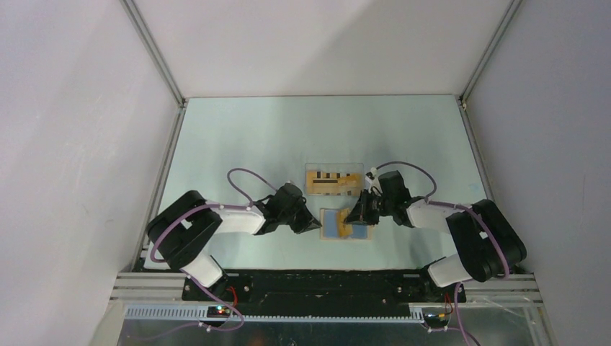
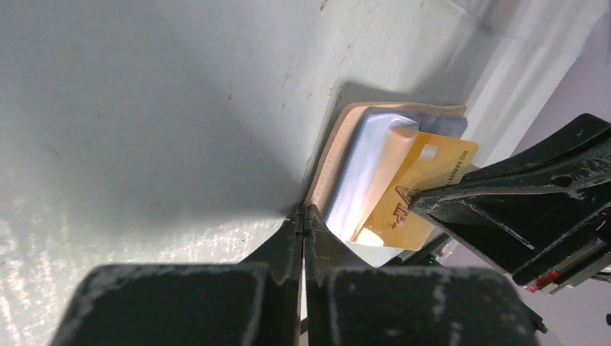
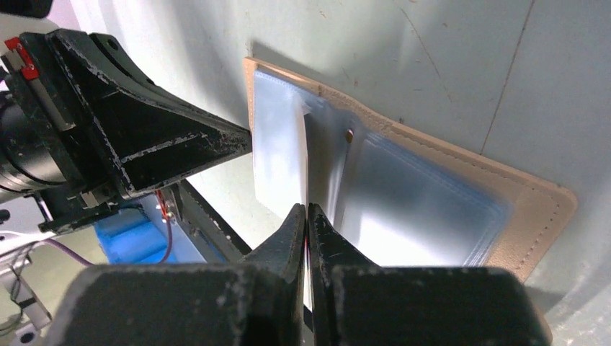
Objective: Put the credit cards into the card holder
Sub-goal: Insert the credit card into the card holder.
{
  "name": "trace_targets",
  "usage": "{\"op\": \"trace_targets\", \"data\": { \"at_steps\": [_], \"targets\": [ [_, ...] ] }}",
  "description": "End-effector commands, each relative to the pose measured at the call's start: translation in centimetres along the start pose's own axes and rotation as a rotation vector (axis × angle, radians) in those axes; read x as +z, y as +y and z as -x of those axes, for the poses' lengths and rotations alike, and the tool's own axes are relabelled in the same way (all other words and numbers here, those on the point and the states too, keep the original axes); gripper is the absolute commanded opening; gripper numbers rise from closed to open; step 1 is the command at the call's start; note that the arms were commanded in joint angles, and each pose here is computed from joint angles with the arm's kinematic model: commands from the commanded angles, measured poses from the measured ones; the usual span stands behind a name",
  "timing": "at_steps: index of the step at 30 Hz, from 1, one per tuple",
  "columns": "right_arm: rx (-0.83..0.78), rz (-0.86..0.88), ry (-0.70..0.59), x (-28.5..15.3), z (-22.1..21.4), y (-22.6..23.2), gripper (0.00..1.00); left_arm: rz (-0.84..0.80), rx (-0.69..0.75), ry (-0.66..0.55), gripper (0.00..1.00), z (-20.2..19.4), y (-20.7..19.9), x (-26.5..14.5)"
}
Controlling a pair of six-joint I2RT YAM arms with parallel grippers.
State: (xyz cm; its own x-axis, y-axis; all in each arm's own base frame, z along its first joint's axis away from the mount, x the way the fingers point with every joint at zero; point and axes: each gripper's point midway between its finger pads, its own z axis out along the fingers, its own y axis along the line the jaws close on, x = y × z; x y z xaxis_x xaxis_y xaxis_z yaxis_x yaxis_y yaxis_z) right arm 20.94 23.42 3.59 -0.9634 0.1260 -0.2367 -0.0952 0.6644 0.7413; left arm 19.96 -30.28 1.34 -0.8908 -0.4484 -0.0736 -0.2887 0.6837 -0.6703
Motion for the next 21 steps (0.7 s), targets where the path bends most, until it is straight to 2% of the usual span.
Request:
{"op": "trace_targets", "data": {
  "at_steps": [1, 11, 15, 18, 21],
  "targets": [
    [0.055, 0.032, -0.003, 0.5, -0.5, 0.0, 0.05, 0.011, 0.028, 0.004, 0.00, 0.1, -0.1, 0.4],
    [0.059, -0.117, 0.044, 0.9, -2.8, -2.4, 0.09, 0.011, 0.027, 0.008, 0.00, 0.0, -0.2, 0.5],
    [0.041, -0.161, 0.011, 0.4, -2.4, -2.8, 0.06, 0.011, 0.026, 0.014, 0.00, -0.1, -0.2, 0.7],
    [0.018, -0.157, -0.043, -0.3, -1.3, -2.3, 0.00, 0.014, 0.024, 0.013, 0.00, 0.0, -0.2, 0.7],
    [0.021, -0.145, -0.075, -0.7, -0.4, -2.0, 0.00, 0.013, 0.024, 0.015, 0.00, -0.1, -0.2, 0.7]
  ]
}}
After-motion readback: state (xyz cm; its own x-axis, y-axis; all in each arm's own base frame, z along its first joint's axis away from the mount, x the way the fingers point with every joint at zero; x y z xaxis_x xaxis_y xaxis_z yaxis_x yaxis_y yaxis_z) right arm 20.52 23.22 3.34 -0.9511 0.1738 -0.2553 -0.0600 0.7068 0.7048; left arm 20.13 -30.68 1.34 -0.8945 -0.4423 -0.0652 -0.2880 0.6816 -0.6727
